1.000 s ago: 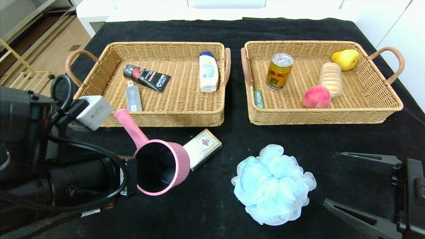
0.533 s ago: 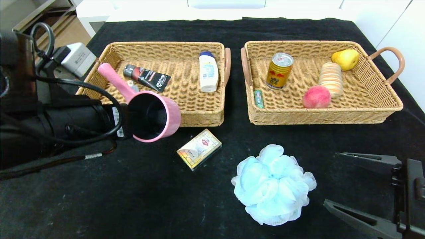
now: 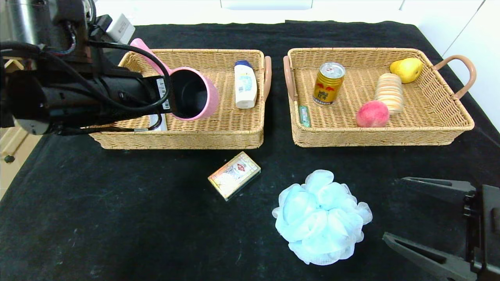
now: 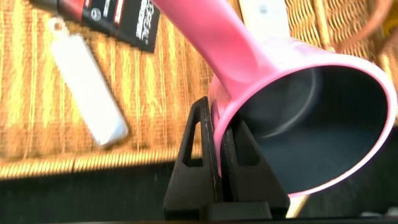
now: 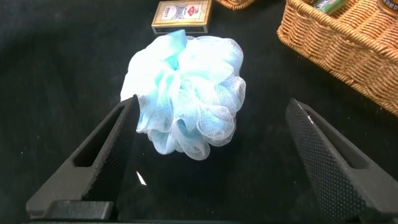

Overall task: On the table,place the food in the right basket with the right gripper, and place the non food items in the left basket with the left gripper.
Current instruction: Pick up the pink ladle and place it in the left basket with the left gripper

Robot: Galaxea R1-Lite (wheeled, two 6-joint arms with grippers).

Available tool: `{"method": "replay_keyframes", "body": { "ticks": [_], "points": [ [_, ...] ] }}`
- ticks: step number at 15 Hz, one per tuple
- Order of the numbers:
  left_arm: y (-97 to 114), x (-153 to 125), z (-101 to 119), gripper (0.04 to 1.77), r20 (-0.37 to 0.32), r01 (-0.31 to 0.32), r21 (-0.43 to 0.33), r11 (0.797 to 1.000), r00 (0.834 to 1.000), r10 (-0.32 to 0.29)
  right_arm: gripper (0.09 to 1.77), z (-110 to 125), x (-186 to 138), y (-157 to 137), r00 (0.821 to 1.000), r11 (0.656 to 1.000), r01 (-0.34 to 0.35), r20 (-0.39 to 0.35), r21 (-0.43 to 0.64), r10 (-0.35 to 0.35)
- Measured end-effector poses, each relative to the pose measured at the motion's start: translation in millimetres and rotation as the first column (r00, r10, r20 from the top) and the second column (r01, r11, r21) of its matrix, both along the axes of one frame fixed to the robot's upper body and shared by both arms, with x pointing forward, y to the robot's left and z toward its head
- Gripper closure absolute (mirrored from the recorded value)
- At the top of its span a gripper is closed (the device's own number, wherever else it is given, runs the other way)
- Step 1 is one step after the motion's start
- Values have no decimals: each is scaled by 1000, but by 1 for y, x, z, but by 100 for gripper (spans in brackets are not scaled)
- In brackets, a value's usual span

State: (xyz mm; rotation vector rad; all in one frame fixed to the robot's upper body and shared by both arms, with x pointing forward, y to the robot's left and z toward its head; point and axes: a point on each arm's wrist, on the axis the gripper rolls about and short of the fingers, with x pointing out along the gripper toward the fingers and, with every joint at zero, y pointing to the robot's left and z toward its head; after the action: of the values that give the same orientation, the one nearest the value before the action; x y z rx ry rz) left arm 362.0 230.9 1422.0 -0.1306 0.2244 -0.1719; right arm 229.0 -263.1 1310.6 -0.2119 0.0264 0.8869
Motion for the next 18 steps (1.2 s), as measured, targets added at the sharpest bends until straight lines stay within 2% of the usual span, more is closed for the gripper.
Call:
{"method": "replay_keyframes", "body": {
  "ticks": [3, 7, 12, 15, 18],
  "points": [
    [-4, 25, 0, 165, 9, -9, 10, 1000, 1000, 9, 15, 1, -1, -1, 1000, 1000, 1, 7, 3, -1],
    [2, 53, -3, 165, 32, -10, 13, 1000, 999, 9, 15, 1, -2, -1, 1000, 1000, 1, 9, 3, -1],
    [6, 65, -10, 165, 18, -15, 26, 1000, 1000, 15, 15, 0, -2, -1, 1000, 1000, 0, 5, 1, 0],
    [5, 68, -12, 115, 18, -14, 34, 999, 1000, 14, 15, 1, -2, -1, 1000, 1000, 0, 6, 1, 0],
    [5, 69, -14, 82, 11, -16, 37, 999, 1000, 15, 15, 1, -2, -1, 1000, 1000, 0, 10, -2, 0]
  ]
}}
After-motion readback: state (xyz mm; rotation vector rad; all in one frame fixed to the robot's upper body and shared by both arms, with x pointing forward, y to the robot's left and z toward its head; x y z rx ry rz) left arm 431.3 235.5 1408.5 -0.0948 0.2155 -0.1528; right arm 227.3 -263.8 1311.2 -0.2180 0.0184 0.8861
